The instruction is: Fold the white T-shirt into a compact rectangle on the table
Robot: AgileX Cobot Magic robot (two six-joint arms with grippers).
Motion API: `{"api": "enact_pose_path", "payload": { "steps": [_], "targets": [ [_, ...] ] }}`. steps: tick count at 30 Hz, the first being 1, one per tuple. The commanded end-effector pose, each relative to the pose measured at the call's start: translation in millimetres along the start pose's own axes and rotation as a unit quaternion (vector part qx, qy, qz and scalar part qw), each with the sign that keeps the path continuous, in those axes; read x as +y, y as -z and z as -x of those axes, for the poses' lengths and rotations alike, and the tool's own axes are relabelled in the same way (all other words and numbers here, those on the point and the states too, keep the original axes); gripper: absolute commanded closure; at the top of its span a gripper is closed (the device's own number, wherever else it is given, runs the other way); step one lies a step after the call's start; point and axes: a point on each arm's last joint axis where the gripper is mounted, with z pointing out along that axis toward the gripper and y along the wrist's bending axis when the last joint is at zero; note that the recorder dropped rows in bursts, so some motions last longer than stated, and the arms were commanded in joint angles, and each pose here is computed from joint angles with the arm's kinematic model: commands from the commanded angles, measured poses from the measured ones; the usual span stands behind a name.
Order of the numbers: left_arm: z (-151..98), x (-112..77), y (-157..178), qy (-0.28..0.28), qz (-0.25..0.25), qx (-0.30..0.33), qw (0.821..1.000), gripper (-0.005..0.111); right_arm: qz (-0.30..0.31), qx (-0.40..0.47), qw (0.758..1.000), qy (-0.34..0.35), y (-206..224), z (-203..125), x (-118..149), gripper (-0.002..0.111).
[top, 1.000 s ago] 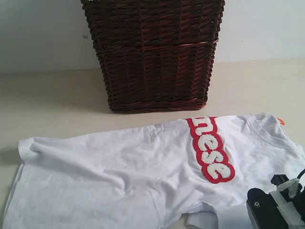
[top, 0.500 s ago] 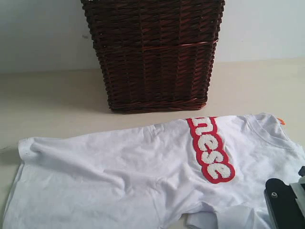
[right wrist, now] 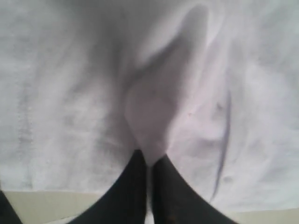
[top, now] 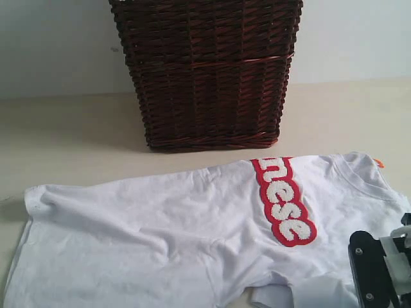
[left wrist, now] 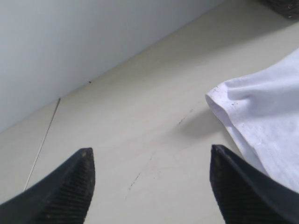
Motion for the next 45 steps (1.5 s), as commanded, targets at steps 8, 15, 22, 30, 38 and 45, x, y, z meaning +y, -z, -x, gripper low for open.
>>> {"api": "enact_pose_path", "payload": {
  "steps": [8, 15, 22, 30, 38, 45],
  "targets": [
    [0, -0.3, 0, 0.0, 0.0, -0.003, 1.0, 0.039, -0.096, -0.089, 0.991, -0.039, 2, 15, -19, 0.108],
    [0, -0.3, 0, 0.0, 0.0, -0.003, 1.0, 0.039, -0.132, -0.134, 0.98, -0.067, 2, 23, -27, 0.1],
    [0, -0.3, 0, 0.0, 0.0, -0.003, 1.0, 0.039, -0.105, -0.13, 0.984, -0.065, -22, 31, -30, 0.06],
    [0, -0.3, 0, 0.0, 0.0, -0.003, 1.0, 0.039, -0.123, -0.181, 0.968, -0.121, -35, 43, -39, 0.053],
    [0, -0.3, 0, 0.0, 0.0, -0.003, 1.0, 0.039, -0.146, -0.238, 0.932, -0.23, -11, 43, -44, 0.053],
    [0, -0.3, 0, 0.0, 0.0, -0.003, 1.0, 0.039, -0.166, -0.254, 0.916, -0.261, 17, 34, -40, 0.053]
  ]
}}
